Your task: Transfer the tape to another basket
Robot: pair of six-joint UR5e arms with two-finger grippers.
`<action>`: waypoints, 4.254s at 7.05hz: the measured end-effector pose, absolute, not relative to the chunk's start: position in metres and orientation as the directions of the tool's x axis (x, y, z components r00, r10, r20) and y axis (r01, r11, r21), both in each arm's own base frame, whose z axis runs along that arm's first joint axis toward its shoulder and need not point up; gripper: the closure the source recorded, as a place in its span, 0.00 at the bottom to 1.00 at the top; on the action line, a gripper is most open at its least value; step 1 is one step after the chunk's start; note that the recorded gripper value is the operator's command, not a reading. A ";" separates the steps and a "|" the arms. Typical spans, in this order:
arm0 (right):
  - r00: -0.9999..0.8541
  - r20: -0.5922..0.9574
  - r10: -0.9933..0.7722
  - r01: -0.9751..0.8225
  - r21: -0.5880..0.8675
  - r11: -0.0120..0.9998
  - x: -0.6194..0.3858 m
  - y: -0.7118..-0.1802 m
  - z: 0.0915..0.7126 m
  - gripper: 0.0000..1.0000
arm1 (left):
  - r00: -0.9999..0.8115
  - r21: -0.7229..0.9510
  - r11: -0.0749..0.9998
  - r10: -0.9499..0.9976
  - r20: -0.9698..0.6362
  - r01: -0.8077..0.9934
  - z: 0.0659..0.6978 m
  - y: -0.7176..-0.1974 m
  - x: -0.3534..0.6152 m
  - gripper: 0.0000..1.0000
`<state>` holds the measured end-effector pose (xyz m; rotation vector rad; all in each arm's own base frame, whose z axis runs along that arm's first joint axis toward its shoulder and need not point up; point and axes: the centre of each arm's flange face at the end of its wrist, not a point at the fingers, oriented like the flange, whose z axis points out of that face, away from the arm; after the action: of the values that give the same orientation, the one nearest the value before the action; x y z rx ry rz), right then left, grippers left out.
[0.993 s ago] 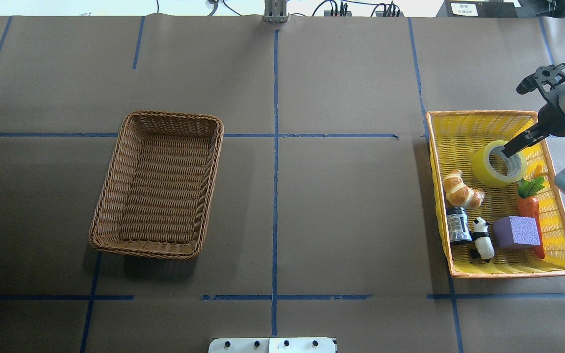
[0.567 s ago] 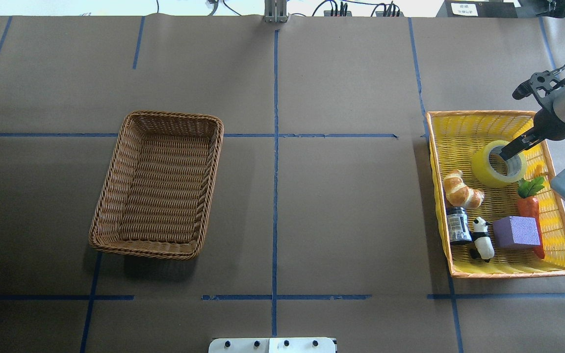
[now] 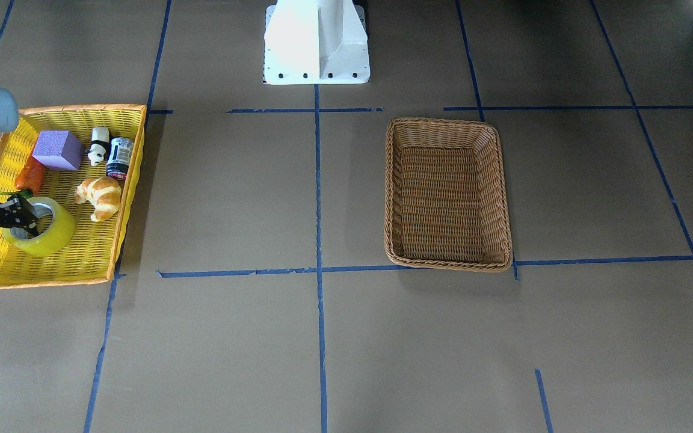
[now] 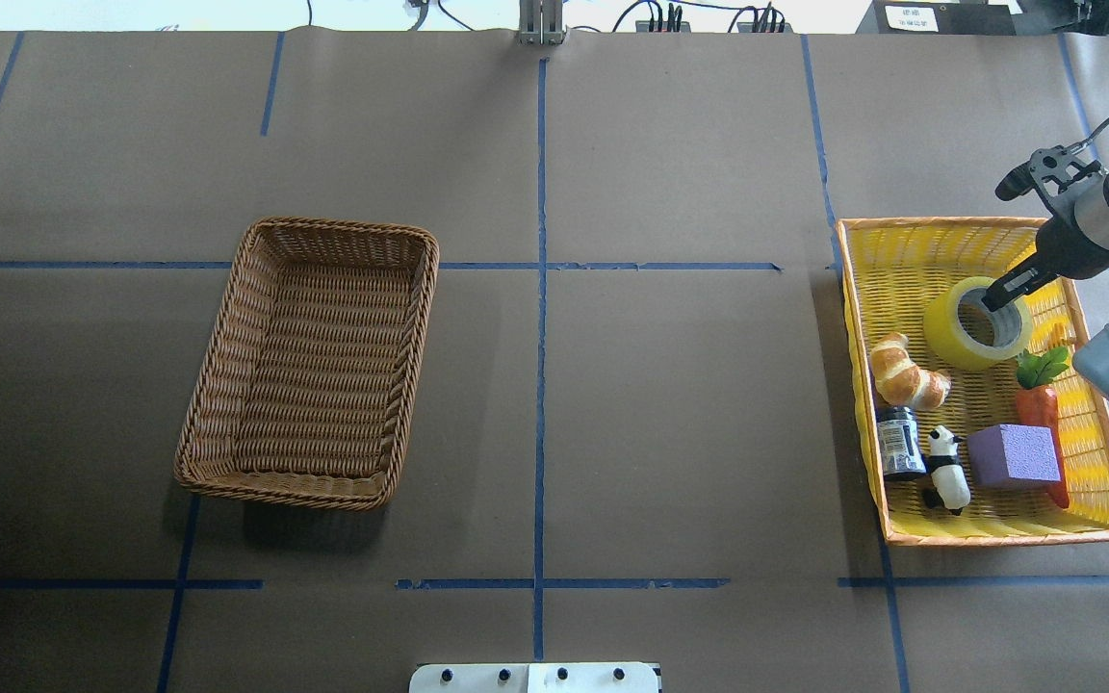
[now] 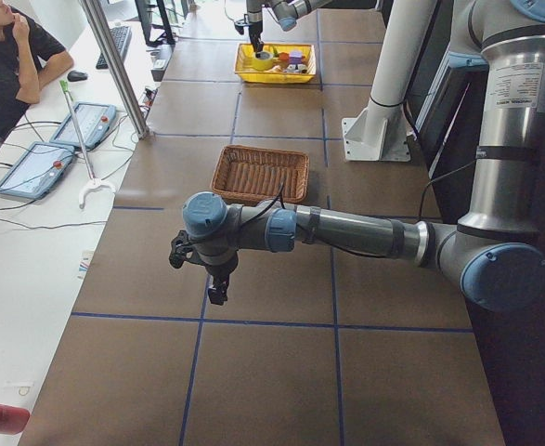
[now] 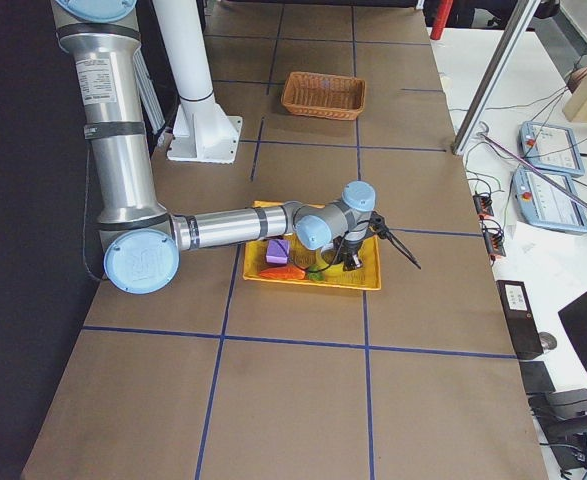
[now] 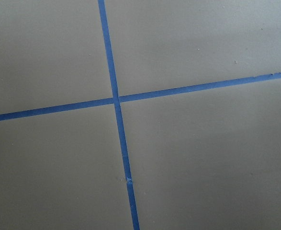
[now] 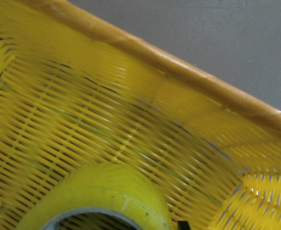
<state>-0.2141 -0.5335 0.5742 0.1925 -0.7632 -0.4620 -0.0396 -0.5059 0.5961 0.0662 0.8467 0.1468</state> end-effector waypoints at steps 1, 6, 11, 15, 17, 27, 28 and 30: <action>0.604 0.649 -0.464 0.314 0.341 0.886 -0.204 -0.535 0.563 1.00 | 0.653 0.120 0.987 0.158 -0.741 -0.103 0.595 -0.507 -0.040 0.00; 0.334 0.936 -0.110 0.092 0.084 0.992 -0.151 -0.496 0.433 1.00 | 0.558 0.129 0.991 0.133 -0.819 -0.047 0.556 -0.514 -0.028 0.00; 0.106 0.985 0.134 -0.005 -0.134 0.991 -0.226 -0.452 0.306 0.99 | 0.243 -0.013 0.998 -0.028 -0.970 0.065 0.409 -0.539 0.076 0.00; -0.290 0.918 0.271 0.005 -0.282 0.959 -0.313 -0.369 0.266 0.99 | 0.125 0.009 1.000 0.006 -0.992 0.020 0.267 -0.512 0.202 0.00; -0.408 0.855 0.320 0.075 -0.318 0.945 -0.322 -0.351 0.251 0.99 | -0.024 -0.049 0.999 -0.048 -0.999 0.015 0.208 -0.483 0.226 0.00; -0.563 0.694 0.449 0.315 -0.323 0.893 -0.346 -0.313 0.191 0.97 | -0.722 -0.184 0.979 -0.190 -0.665 -0.088 0.108 -0.327 0.322 0.00; -0.563 0.688 0.457 0.325 -0.324 0.888 -0.350 -0.308 0.190 0.97 | -0.728 -0.187 0.979 -0.191 -0.659 -0.087 0.105 -0.327 0.324 0.00; -0.560 0.686 0.464 0.336 -0.324 0.884 -0.354 -0.304 0.190 0.96 | -0.741 -0.205 0.974 -0.206 -0.640 -0.093 0.101 -0.322 0.332 0.04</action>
<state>-0.3540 -0.3038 0.1904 -0.5724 -2.2151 0.1971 0.3320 -0.3215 0.1013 -0.2080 2.4063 -0.2076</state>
